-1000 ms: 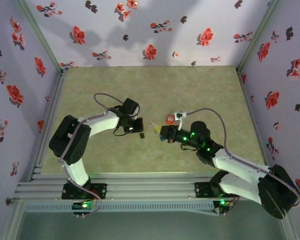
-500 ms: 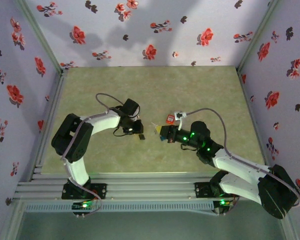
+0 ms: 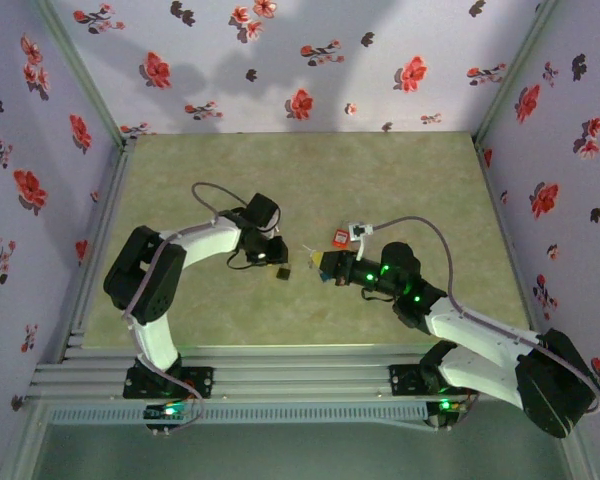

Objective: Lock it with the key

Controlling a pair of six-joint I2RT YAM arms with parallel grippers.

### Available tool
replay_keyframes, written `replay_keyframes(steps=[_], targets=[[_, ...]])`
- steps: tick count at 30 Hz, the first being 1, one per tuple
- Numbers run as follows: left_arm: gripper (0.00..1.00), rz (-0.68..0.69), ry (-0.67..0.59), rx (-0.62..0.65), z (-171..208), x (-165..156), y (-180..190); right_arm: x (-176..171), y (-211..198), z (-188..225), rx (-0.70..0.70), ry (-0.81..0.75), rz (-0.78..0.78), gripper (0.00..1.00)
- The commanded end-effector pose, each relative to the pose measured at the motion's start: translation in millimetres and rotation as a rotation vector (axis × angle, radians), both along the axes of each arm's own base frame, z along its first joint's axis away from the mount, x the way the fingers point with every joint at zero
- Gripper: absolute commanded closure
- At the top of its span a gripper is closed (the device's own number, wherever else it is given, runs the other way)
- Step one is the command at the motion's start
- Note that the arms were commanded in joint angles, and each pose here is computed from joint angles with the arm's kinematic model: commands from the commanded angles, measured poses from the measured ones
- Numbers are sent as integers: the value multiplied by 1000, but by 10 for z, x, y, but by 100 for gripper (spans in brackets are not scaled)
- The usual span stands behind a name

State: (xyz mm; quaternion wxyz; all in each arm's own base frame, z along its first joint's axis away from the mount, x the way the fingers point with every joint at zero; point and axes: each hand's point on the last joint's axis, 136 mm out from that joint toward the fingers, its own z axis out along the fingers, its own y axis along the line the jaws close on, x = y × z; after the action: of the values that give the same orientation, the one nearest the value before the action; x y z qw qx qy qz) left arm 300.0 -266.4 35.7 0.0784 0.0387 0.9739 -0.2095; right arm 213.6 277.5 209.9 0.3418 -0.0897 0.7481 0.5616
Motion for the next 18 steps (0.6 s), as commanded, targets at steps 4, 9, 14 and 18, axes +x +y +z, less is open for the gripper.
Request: replay_keyframes(steps=[4, 9, 14, 18], targets=[[68, 2, -45, 30, 278, 142, 150, 21, 7, 38, 16, -15, 2, 100], [49, 4, -118, 35, 718, 226, 259, 42, 13, -10, -5, -9, -2, 100], [23, -23, -261, 70, 1262, 313, 420, 68, -9, -61, -38, -16, -20, 100], [13, -42, -389, 70, 1679, 320, 524, 85, -25, -103, -60, -21, -39, 100]])
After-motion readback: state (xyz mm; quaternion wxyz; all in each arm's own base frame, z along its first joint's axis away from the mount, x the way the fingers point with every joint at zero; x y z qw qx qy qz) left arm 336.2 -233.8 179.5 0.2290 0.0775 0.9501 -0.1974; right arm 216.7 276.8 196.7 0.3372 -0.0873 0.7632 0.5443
